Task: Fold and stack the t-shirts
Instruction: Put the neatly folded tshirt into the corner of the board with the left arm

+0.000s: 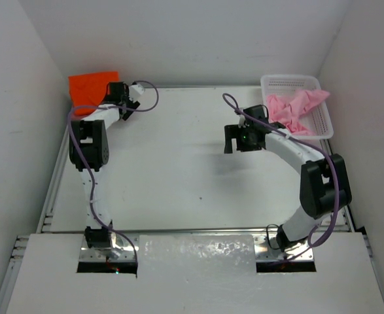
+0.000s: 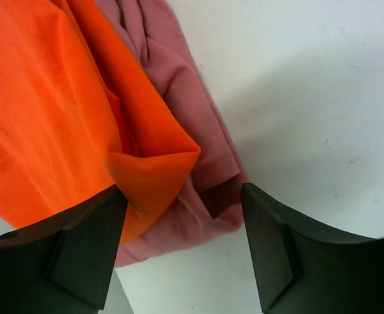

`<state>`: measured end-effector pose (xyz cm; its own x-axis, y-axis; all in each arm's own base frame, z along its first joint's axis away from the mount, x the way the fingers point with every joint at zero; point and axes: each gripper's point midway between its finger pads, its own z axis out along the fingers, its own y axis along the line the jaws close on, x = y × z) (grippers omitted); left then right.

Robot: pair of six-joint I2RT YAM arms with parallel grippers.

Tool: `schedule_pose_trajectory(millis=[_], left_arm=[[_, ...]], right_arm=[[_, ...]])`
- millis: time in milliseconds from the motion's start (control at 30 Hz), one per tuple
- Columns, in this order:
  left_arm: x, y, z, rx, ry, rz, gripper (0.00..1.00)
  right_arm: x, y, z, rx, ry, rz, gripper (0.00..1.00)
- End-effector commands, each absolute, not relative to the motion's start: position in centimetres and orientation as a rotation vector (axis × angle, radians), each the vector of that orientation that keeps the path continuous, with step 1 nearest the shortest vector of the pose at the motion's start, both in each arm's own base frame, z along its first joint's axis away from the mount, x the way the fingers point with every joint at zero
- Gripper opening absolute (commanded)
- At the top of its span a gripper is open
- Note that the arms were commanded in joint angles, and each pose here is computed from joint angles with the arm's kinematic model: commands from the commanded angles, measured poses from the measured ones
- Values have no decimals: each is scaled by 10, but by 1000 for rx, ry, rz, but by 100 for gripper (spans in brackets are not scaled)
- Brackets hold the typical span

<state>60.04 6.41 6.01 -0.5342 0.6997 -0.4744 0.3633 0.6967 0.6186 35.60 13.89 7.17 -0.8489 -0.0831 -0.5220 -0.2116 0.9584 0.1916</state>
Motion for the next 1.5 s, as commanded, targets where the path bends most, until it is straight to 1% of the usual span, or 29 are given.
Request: schedule_pose_trajectory(millis=[0,33,67,133,167,200,300,367,467,500,567,600,633,667,700,833,933,967,1067,1200,1333,1400,1467], left_arm=[[623,60,81,741,2094,593,67],[626,62,83,728,2086,607,64],[632,63,90,691,2055,619,57],[638,63,98,649,2036,615,54],[640,62,97,643,2034,608,53],[648,62,110,613,1987,616,53],[650,61,112,587,1972,600,52],[650,62,110,579,1973,609,49],[651,63,108,581,1974,616,36],[650,65,106,588,1981,621,29],[650,65,100,595,1994,618,27],[648,66,97,598,2004,613,18],[648,65,97,603,2003,605,13],[647,64,98,613,2006,600,2],[645,65,95,623,2014,601,0],[630,53,114,790,1993,551,0],[621,60,132,877,1993,507,0],[614,68,128,905,2029,490,0],[603,70,130,990,2038,464,0],[589,69,112,1050,2076,447,0],[591,77,114,1019,2071,492,0],[592,72,115,1067,2057,477,1],[581,61,97,1171,2084,391,43]], right_arm=[[371,148,88,-242,2523,353,88],[371,148,88,-245,2522,351,88],[370,148,88,-247,2525,352,88],[370,147,88,-246,2528,348,88],[369,147,87,-246,2531,347,88],[369,147,87,-242,2532,347,88],[369,148,87,-241,2532,351,88],[370,148,86,-243,2535,350,88],[370,148,85,-245,2541,348,88],[370,148,86,-247,2540,347,88],[371,148,86,-247,2542,347,88],[371,148,86,-248,2542,349,88],[371,148,86,-245,2542,347,88],[371,148,87,-247,2542,347,88],[371,148,87,-246,2543,345,88],[371,148,89,-250,2544,342,88],[371,147,90,-248,2543,336,88],[372,147,89,-244,2543,337,88],[373,149,88,-236,2536,354,88],[373,151,88,-236,2534,367,88],[373,151,89,-240,2540,365,88],[373,150,89,-238,2539,360,88],[372,150,89,-240,2541,358,88]])
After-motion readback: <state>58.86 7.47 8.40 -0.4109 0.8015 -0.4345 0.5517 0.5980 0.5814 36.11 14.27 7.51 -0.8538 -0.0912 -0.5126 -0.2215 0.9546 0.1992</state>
